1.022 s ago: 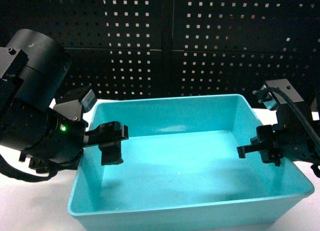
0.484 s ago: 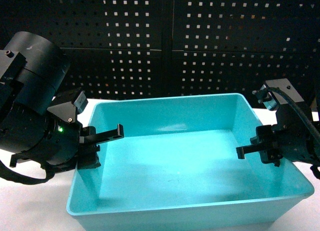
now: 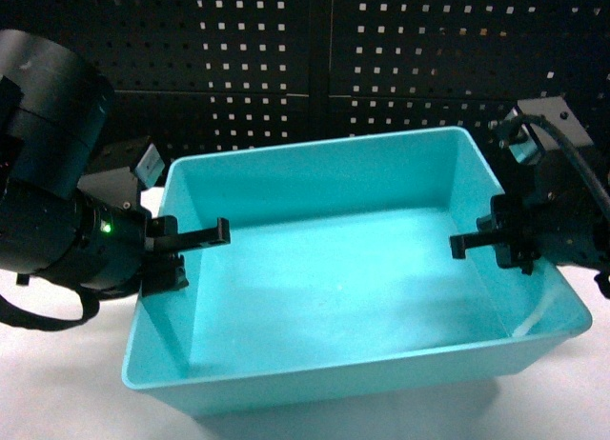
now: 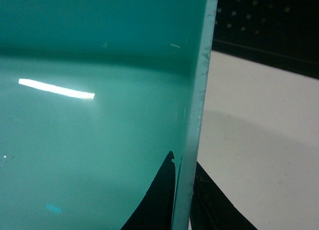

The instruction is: Stack blue boxes stably on right

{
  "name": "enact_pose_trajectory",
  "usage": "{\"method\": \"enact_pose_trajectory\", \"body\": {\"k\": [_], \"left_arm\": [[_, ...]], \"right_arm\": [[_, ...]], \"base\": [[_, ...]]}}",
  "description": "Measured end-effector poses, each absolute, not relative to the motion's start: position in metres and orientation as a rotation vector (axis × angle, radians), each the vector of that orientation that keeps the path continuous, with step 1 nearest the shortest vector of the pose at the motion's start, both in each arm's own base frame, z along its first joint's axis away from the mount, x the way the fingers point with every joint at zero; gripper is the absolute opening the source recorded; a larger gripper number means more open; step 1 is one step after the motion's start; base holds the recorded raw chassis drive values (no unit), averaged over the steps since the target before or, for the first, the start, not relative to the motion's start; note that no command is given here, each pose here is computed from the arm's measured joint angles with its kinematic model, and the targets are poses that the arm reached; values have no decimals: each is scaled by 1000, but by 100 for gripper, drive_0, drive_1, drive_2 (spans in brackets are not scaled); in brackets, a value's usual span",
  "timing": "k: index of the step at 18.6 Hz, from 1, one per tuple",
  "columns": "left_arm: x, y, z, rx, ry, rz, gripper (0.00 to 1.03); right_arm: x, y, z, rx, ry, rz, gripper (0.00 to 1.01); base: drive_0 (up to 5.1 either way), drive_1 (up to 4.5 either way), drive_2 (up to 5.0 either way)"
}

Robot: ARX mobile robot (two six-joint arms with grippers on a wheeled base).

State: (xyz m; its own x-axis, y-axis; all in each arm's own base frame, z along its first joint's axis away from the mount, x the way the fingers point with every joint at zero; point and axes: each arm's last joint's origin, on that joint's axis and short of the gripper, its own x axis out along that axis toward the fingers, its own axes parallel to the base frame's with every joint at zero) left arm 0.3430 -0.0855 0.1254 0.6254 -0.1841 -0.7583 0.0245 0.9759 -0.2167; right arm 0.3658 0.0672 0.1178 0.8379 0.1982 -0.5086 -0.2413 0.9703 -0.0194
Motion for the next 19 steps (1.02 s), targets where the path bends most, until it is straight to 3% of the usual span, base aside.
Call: {"method": "enact_pose_trajectory", "body": {"k": [8,14,19], "left_arm": [[354,-84,161,-196,781,-151,2],[360,-87,233,-202,600,-218,2],[367,-89,302,-227,450,-284,2]], "right_arm": [[373,67,162,-81,405,226,8],[378,56,227,-47,247,194,8],[380,47,298,-16,90,189,7]], "base": [[0,0,0],[0,0,0],[0,0,0]]}}
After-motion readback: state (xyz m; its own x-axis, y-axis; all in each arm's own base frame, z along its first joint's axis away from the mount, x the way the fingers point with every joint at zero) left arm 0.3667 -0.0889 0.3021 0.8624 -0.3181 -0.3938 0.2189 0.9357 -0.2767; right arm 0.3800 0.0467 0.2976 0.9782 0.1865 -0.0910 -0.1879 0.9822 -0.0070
